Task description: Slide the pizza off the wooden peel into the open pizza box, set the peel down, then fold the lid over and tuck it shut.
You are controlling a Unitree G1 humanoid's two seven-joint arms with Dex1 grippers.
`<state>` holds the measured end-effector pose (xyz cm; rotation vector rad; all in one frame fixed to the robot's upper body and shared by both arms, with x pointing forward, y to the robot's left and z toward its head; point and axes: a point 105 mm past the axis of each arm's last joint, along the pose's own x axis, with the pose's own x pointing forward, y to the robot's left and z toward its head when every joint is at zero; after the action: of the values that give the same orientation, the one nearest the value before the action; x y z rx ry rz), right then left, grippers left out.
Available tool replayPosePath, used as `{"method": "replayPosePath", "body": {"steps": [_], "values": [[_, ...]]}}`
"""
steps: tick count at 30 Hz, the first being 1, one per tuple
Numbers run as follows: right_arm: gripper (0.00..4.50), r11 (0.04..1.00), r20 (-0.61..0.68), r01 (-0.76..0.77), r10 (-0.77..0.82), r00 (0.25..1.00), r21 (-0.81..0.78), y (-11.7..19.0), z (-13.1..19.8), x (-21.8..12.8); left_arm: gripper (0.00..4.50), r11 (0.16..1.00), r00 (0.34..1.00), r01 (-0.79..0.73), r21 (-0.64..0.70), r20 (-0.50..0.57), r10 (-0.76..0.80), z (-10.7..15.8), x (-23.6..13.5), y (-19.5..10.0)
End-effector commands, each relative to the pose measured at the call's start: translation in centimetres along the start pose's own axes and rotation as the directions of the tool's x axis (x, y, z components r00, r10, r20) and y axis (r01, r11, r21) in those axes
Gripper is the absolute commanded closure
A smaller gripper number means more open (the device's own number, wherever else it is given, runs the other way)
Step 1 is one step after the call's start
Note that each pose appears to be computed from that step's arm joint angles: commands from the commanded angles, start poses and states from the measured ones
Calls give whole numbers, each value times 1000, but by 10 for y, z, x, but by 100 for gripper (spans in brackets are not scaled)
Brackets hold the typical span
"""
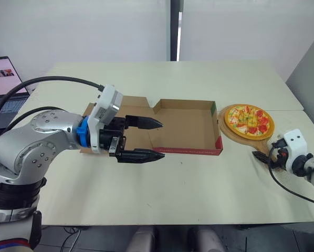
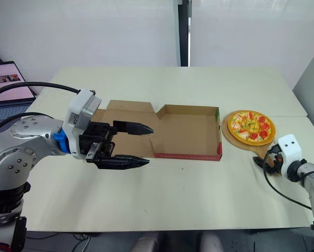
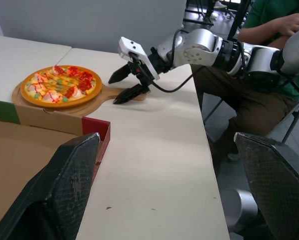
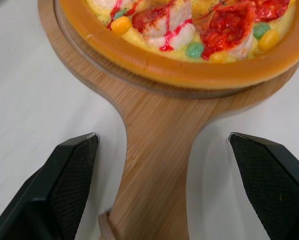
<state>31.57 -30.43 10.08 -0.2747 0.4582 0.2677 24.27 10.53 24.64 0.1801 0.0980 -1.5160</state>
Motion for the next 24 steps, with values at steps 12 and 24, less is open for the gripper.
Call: {"method": "replayPosePath", "body": {"steps": [12,24], "values": [[256,996,-49,-9,14,999,88,10,-15,11,0,999,1000,-7,42,-13,8,7,-2,0],[284,966,40,148,-159,986,211,-17,-7,-1,0,998,998,-50,48,-21,51,9,-9,7]]}}
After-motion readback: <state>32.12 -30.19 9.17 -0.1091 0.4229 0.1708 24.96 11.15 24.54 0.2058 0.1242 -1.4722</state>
